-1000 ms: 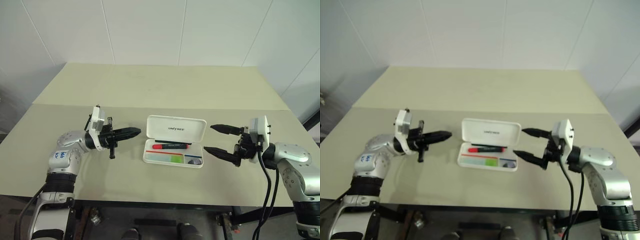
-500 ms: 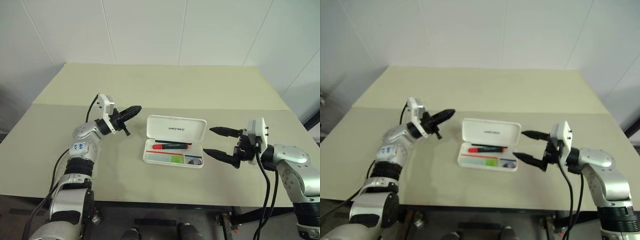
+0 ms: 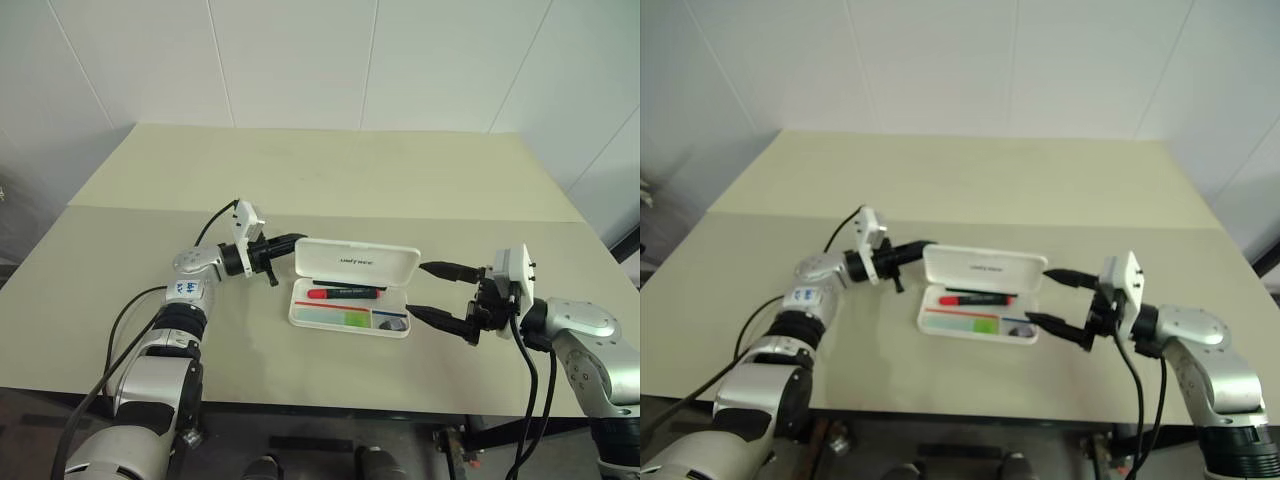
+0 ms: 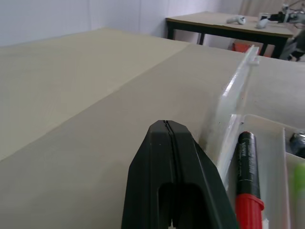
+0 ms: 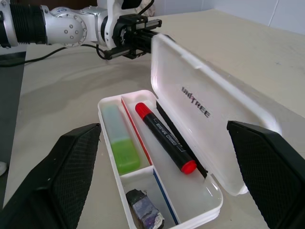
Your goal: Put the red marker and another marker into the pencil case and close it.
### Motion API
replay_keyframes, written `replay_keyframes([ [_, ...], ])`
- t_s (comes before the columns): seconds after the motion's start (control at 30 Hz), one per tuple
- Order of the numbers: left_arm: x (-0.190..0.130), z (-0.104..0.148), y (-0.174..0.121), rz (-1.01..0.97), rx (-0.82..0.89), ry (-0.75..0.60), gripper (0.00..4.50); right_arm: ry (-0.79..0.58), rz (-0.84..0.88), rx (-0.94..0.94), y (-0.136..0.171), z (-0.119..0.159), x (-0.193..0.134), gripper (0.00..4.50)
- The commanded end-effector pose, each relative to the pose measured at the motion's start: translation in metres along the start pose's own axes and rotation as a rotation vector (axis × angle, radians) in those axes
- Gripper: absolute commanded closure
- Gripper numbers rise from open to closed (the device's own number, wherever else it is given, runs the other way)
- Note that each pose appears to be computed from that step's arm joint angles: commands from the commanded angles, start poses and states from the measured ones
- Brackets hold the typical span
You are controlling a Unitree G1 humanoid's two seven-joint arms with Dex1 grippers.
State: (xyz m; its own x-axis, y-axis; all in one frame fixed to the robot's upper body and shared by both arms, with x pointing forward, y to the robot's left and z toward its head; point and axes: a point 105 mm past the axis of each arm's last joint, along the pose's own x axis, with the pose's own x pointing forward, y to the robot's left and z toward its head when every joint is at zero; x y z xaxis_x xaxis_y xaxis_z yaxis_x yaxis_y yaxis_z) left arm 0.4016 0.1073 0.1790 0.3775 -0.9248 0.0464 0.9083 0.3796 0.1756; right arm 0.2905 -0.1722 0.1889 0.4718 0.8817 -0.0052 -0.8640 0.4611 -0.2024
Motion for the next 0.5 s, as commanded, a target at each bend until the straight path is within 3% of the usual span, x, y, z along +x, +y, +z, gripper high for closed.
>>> replay_keyframes([
  [0.03,0.002,0.015,-0.007,-0.080,0.078,-0.025,4.48,-0.042,-0.002,-0.039,0.002,0.021,-0.008,0.00],
  [0.27,-0.006,0.016,-0.027,-0.255,0.197,0.015,4.48,0.015,-0.015,-0.012,0.006,0.021,-0.026,0.00],
  [0.5,-0.009,-0.003,-0.053,-0.429,0.205,0.129,4.48,0.019,-0.058,-0.016,0.005,0.020,-0.031,0.00],
])
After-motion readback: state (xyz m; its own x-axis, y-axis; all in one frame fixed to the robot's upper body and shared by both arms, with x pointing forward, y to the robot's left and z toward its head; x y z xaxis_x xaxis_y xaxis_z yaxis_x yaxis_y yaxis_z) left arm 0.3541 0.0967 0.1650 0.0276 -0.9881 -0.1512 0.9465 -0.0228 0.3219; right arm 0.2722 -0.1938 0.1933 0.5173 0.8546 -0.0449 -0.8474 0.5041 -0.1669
